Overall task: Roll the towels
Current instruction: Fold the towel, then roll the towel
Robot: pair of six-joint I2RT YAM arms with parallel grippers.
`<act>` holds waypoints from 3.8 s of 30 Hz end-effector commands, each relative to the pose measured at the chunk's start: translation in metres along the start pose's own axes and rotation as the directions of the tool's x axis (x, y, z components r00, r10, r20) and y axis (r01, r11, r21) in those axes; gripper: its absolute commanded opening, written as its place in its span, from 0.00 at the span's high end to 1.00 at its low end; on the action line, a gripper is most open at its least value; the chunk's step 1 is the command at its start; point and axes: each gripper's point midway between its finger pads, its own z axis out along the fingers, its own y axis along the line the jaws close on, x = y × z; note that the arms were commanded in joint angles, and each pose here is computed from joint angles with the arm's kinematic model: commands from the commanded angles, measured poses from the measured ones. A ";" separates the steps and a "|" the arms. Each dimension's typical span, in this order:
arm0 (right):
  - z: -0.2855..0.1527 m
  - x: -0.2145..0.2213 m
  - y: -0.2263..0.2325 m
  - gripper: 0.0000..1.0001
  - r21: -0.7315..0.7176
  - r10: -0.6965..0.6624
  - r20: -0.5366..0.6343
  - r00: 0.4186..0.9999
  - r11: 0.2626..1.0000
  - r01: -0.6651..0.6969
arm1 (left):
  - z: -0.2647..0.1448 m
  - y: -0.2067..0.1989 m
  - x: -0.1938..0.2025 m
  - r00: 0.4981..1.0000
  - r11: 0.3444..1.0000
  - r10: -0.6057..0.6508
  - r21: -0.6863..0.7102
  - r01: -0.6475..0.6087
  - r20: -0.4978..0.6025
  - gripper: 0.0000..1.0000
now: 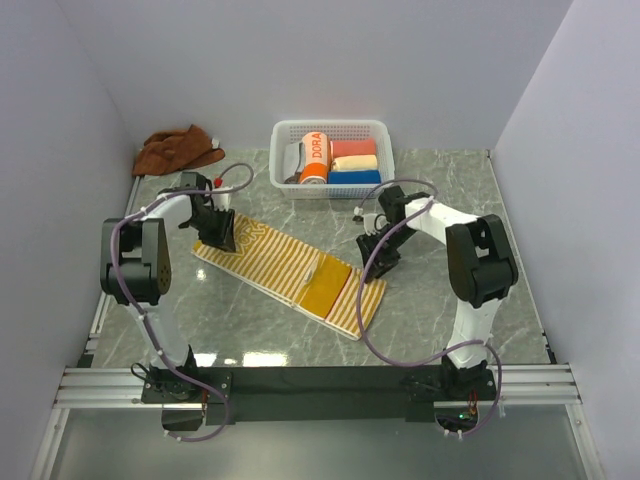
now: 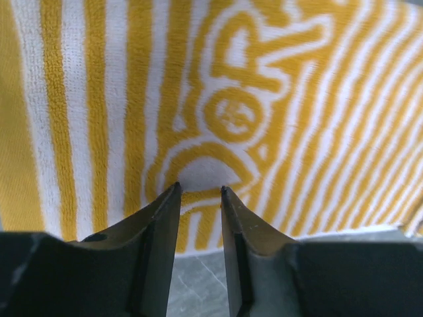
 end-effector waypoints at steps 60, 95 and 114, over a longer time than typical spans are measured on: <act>0.112 -0.146 0.147 0.60 -0.353 0.002 0.083 0.997 0.935 0.027 | -0.008 -0.207 0.108 0.455 0.475 0.876 -0.116 -0.872 0.160 0.38; 0.025 -0.127 0.159 0.52 -0.340 -0.060 0.140 0.988 0.934 0.105 | -0.057 -0.210 0.110 0.680 0.603 0.710 0.340 -0.722 0.184 1.00; -0.028 -0.129 0.156 0.54 -0.456 -0.008 0.175 0.985 0.886 0.088 | -0.003 -0.123 0.025 0.855 0.784 0.506 0.352 -0.512 0.116 0.98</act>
